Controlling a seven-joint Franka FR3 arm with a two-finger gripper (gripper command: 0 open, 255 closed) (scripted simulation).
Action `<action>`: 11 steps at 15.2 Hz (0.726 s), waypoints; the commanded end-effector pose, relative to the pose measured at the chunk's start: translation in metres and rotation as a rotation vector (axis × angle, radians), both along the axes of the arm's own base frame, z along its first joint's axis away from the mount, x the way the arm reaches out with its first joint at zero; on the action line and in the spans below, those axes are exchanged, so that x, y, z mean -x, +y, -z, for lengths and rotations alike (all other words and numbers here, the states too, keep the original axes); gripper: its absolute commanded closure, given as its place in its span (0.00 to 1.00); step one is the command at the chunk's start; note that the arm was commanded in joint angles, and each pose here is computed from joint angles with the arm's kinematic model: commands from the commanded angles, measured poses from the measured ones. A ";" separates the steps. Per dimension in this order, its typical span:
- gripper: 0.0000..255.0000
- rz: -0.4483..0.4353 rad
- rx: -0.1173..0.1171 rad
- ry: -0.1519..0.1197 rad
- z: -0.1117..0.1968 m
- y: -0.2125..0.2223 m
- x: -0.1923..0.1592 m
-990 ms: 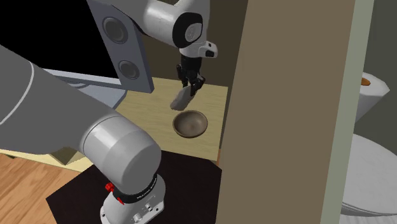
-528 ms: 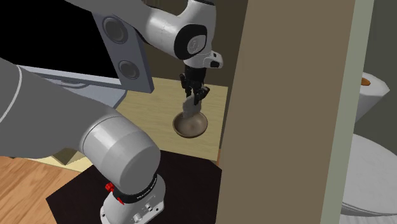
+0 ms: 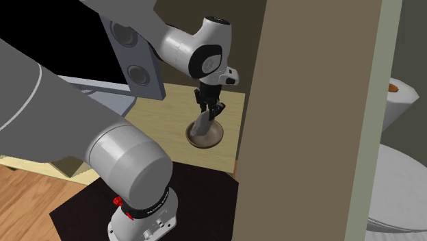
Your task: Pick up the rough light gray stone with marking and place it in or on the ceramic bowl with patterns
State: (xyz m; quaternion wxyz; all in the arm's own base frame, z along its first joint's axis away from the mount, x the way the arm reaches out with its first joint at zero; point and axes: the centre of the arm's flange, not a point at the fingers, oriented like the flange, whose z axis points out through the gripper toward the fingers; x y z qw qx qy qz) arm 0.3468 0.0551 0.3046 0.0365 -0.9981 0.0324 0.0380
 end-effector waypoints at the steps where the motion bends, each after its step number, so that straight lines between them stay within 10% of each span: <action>1: 1.00 0.000 0.000 -0.001 0.011 0.000 0.000; 11: 1.00 0.000 0.000 -0.001 0.028 0.000 0.000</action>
